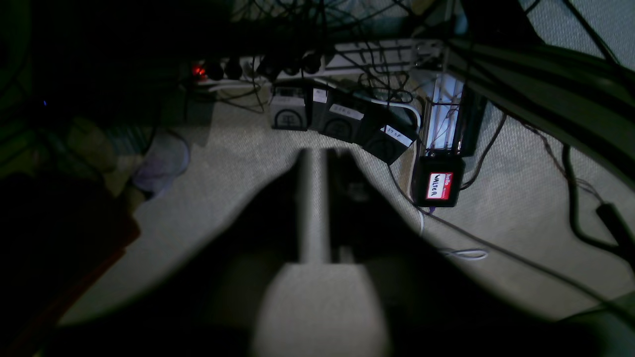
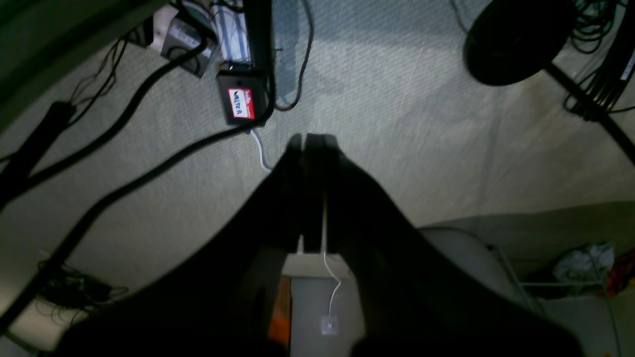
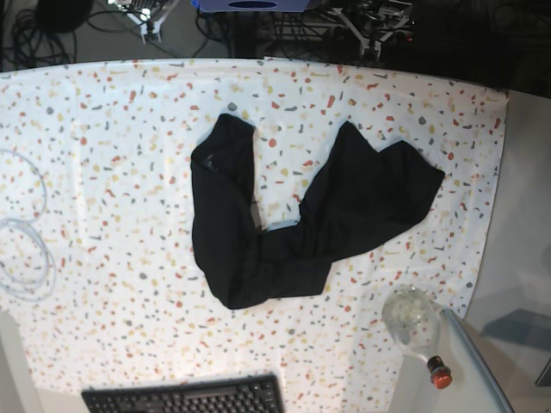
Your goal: Layout the t-shirt on the table in an organized manner, then fold the t-shirt properly
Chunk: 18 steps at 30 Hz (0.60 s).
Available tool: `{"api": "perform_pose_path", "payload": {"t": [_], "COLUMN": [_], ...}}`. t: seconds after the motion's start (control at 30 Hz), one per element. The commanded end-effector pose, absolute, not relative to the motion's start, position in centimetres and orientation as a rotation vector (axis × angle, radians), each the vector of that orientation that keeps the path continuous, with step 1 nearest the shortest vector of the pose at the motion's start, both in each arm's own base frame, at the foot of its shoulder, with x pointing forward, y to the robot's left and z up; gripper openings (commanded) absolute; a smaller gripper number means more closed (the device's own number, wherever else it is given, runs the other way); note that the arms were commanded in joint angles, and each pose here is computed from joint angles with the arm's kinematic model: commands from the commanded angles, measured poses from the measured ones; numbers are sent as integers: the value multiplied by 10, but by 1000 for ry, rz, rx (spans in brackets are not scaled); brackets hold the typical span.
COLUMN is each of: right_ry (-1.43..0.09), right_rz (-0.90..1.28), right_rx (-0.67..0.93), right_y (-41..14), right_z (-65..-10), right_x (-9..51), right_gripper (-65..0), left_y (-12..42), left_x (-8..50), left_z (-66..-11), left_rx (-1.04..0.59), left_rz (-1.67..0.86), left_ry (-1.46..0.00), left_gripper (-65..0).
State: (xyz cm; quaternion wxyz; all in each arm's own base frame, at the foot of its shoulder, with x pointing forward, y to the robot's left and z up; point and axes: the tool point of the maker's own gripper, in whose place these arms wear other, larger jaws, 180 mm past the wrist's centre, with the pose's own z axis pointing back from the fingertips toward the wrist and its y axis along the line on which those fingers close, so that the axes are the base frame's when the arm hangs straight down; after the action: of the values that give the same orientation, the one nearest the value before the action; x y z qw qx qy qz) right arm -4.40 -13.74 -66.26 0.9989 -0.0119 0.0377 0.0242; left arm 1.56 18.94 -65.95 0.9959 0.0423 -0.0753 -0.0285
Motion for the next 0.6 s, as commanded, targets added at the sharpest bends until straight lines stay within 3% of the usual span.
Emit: {"api": "perform_pose_path", "payload": {"t": [0.0, 0.13, 0.23, 0.37, 0.43, 0.53, 0.57], "right_ry": [82, 84, 91, 96, 98, 99, 99], "right_rz": [42, 41, 42, 45, 46, 50, 50], "right_rx": [-23, -22, -22, -23, -23, -23, -23], "right_y": [-137, -136, -136, -137, -137, -137, -137], "right_z": [-662, -662, -662, -661, -661, -661, -661], "right_x": [-49, -50, -56, -59, -60, -61, -61], "right_gripper": [-650, -650, -650, -650, -650, -650, -650], "left_y": [189, 187, 180, 175, 175, 174, 175], "left_x": [13, 8, 5, -1, -2, -2, -2], "left_z": [-660, -660, -660, -660, -660, -660, -660], "left_rx": [86, 72, 24, 7, 6, 6, 8], "left_rz": [-63, -74, -147, -181, -178, -176, -175], "left_ry": [-148, -148, -138, -127, -126, -127, -127], "left_gripper": [-438, -140, -132, -232, -349, -638, -650]}}
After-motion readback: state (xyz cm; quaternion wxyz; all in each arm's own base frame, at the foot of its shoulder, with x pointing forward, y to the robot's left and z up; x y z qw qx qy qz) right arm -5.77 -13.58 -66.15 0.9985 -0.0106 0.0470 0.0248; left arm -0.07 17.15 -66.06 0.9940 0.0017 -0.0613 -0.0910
